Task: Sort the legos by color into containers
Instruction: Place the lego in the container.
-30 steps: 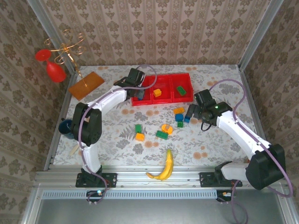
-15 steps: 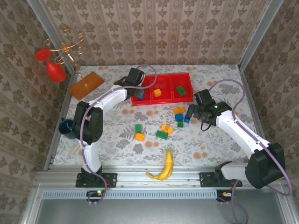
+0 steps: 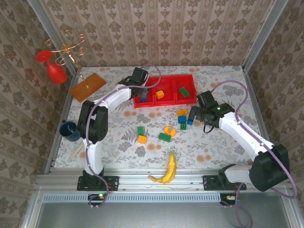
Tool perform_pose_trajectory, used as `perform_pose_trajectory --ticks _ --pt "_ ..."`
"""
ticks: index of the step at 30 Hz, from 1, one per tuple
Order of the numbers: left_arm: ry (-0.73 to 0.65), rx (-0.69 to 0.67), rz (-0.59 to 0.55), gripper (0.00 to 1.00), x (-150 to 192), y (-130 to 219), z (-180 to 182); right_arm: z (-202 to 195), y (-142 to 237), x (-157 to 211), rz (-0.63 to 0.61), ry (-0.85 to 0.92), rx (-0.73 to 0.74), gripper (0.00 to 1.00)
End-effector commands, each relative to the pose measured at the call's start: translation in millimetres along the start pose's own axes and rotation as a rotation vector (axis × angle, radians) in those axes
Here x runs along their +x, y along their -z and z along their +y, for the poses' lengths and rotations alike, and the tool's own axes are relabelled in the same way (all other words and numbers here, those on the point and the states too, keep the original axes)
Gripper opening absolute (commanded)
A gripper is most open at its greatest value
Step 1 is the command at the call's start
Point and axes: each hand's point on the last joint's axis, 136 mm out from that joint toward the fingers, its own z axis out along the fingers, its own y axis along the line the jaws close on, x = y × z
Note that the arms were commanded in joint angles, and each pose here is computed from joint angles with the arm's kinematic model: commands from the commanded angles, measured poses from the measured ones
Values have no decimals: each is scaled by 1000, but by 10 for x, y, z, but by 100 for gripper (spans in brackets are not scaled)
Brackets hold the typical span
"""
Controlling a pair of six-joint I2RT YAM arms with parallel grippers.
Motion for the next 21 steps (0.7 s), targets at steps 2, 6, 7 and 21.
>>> perform_pose_trajectory --ticks 2,6,7,21 --pt "-20 -11 -13 41 -113 25 52 68 73 -55 -26 3 -7 100" --pt "-17 -11 -23 48 -141 64 63 105 101 -48 -35 17 -7 100" --pt "-16 -10 -27 49 -156 80 64 107 105 -45 -38 20 -5 100" --pt "2 -14 -81 68 -284 364 119 220 215 -43 -68 52 -25 100"
